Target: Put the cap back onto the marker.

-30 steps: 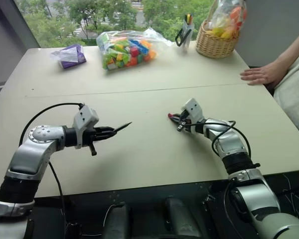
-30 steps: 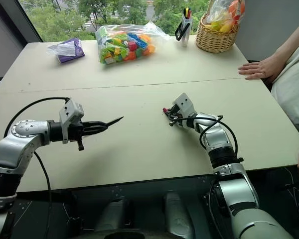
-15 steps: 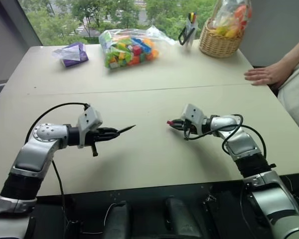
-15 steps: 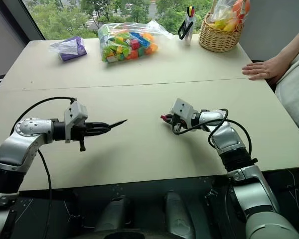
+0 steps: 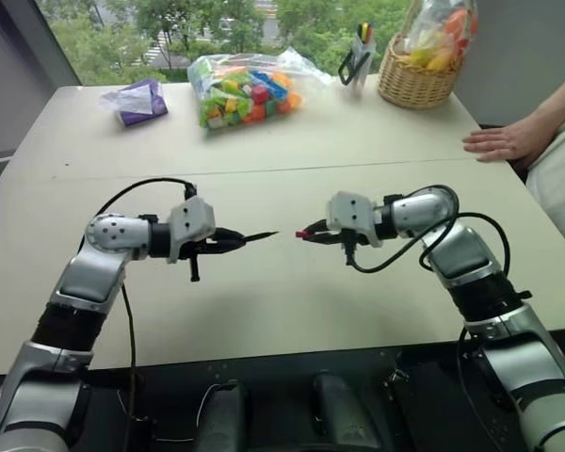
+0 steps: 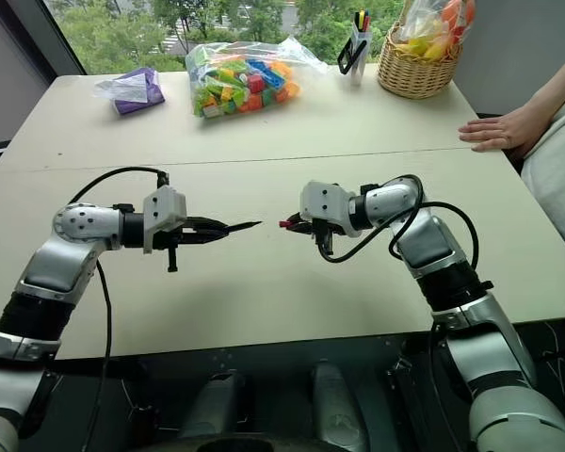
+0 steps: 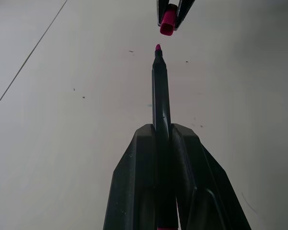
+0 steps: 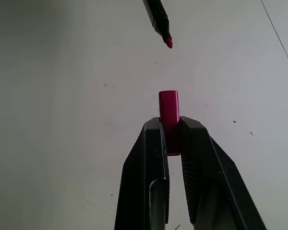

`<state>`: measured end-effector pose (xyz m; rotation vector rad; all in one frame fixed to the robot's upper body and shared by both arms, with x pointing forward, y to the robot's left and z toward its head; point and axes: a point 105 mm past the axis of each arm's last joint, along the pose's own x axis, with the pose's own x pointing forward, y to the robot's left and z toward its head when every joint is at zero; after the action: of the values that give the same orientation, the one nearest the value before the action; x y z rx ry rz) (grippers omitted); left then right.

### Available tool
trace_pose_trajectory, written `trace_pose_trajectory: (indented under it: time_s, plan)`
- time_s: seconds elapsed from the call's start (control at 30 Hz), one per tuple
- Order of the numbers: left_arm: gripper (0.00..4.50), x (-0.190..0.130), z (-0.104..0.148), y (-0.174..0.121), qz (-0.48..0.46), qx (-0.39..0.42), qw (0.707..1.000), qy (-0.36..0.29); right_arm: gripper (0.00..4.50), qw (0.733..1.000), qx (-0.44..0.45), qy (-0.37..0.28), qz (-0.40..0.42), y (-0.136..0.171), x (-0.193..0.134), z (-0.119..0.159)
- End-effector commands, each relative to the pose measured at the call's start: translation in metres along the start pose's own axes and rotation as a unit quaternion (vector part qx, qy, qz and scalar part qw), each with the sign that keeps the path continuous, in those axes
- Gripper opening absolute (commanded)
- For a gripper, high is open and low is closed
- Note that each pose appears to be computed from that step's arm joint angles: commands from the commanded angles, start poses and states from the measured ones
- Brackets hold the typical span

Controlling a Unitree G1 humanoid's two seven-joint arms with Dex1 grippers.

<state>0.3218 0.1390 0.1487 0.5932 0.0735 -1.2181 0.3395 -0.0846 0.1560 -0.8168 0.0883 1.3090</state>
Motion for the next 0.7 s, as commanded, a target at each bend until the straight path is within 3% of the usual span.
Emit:
trace_pose_trajectory:
  time_s: [0.03,0.7]
  plan:
    - [0.0,-0.003,0.011,0.002,0.0,0.02,1.0,-0.011,0.05,0.999,-0.036,-0.018,-0.006,-0.007,-0.002,0.02]
    - [0.0,0.0,0.015,-0.003,-0.012,0.008,1.0,-0.018,0.05,0.998,-0.055,-0.023,0.001,-0.007,0.004,0.029]
